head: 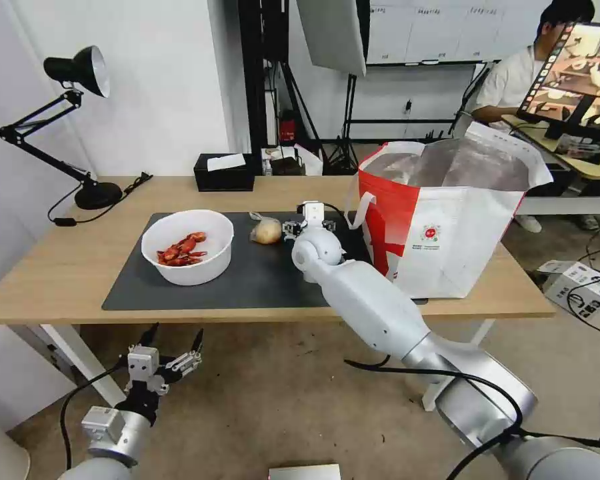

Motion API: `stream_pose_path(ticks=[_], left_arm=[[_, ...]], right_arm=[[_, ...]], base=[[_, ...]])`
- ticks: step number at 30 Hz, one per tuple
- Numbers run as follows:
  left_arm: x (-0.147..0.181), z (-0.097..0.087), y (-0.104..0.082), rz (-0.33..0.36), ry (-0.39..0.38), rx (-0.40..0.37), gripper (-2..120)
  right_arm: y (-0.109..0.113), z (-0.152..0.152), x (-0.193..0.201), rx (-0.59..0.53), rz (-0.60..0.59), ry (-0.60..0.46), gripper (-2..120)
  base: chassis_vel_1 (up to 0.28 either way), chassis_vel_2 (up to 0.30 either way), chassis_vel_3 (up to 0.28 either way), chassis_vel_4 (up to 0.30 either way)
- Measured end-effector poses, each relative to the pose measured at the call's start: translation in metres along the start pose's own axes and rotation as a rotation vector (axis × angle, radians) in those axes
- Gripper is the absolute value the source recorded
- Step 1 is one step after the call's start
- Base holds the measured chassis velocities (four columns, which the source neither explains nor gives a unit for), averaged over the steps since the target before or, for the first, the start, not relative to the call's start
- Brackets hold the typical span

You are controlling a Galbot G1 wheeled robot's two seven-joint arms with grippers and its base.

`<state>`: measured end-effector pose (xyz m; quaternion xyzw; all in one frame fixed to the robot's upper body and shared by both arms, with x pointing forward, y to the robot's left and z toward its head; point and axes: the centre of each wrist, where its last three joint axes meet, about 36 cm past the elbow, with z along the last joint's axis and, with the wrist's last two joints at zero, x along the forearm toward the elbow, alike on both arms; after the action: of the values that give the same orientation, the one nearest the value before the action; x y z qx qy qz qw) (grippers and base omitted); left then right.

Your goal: Pick up the trash from the table and place it into the takeout bag.

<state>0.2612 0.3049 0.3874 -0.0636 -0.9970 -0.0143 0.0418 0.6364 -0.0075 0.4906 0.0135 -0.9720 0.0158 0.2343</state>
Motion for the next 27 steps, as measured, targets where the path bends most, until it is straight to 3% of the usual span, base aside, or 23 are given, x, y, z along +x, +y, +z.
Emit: stream_pose_path(ticks=[11,27], left_arm=[[-0.004,0.001,0.0,0.005,-0.004,0.003,100],[-0.008,0.001,0.0,0.013,-0.006,0.003,100]], right_arm=[[0.01,-0.009,-0.01,0.019,0.01,0.033,100],[0.007,-0.01,-0.025,0.048,0.02,0.068,100]], base=[[0.0,0.0,0.0,0.0],[0.0,0.0,0.0,0.0]])
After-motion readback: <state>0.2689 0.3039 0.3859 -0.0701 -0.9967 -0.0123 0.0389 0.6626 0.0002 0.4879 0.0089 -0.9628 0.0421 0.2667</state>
